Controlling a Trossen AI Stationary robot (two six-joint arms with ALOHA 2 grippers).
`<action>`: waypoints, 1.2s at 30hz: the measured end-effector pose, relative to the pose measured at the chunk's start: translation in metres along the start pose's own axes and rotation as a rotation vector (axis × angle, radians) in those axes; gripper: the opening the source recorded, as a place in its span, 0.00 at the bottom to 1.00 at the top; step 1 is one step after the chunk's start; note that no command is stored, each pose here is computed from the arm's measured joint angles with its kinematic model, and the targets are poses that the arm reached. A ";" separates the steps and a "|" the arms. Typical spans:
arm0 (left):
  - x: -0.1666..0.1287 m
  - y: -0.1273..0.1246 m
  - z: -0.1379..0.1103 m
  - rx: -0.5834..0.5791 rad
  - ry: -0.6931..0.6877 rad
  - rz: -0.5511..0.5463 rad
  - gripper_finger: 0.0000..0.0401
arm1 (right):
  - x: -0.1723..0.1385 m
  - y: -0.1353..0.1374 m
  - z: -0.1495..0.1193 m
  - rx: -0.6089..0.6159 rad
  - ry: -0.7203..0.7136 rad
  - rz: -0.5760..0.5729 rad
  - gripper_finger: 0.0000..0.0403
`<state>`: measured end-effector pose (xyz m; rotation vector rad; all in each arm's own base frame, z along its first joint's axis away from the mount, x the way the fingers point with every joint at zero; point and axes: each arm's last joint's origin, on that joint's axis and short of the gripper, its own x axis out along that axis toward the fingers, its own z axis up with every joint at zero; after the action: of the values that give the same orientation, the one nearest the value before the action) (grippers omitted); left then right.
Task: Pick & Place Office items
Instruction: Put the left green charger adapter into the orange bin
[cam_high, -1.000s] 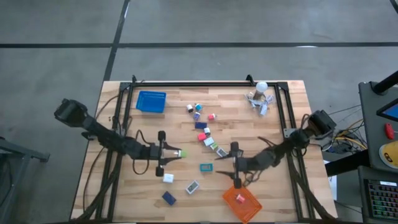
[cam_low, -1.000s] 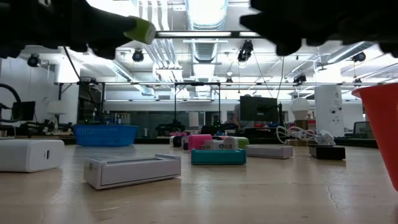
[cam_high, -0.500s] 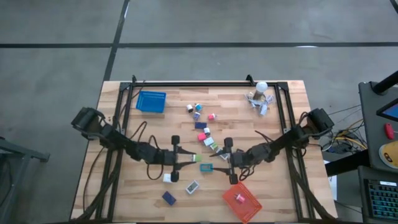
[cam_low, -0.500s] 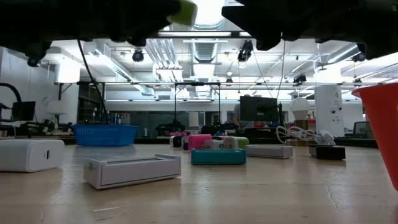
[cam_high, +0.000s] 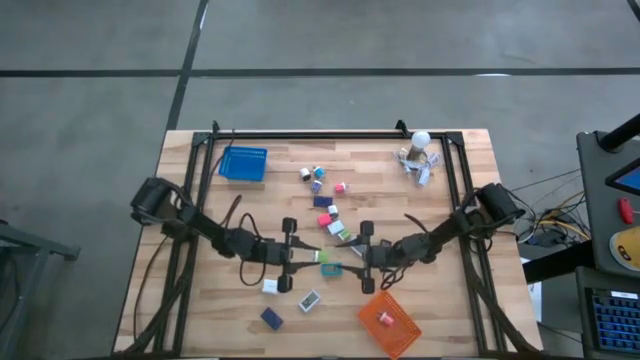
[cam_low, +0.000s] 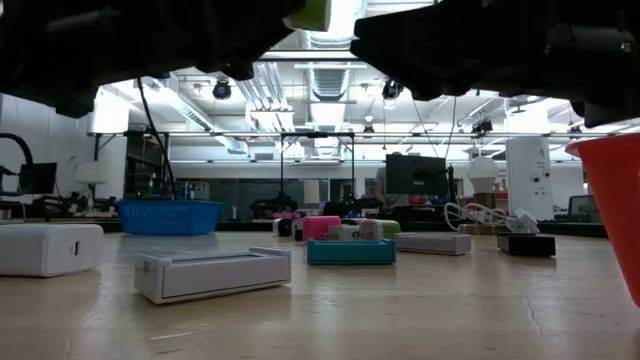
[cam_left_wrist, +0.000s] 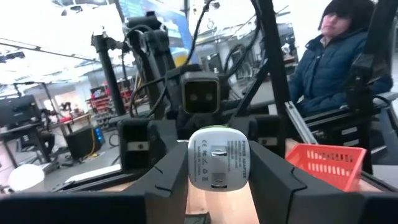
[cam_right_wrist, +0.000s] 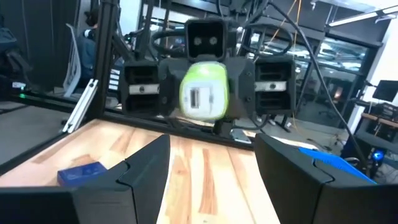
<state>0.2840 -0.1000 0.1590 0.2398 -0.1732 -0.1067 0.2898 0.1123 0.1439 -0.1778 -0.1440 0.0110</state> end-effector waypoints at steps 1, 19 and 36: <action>0.001 0.000 0.000 0.000 0.001 0.000 0.32 | 0.000 0.000 0.001 0.001 -0.002 -0.001 0.57; 0.020 -0.003 -0.010 -0.009 0.025 -0.006 0.32 | 0.001 -0.002 0.002 0.026 -0.006 -0.005 0.57; 0.021 0.000 -0.011 -0.014 0.026 0.004 0.32 | 0.001 -0.001 0.001 0.034 -0.007 0.032 0.57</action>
<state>0.3061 -0.1001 0.1517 0.2271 -0.1470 -0.1006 0.2904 0.1115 0.1453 -0.1463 -0.1482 0.0459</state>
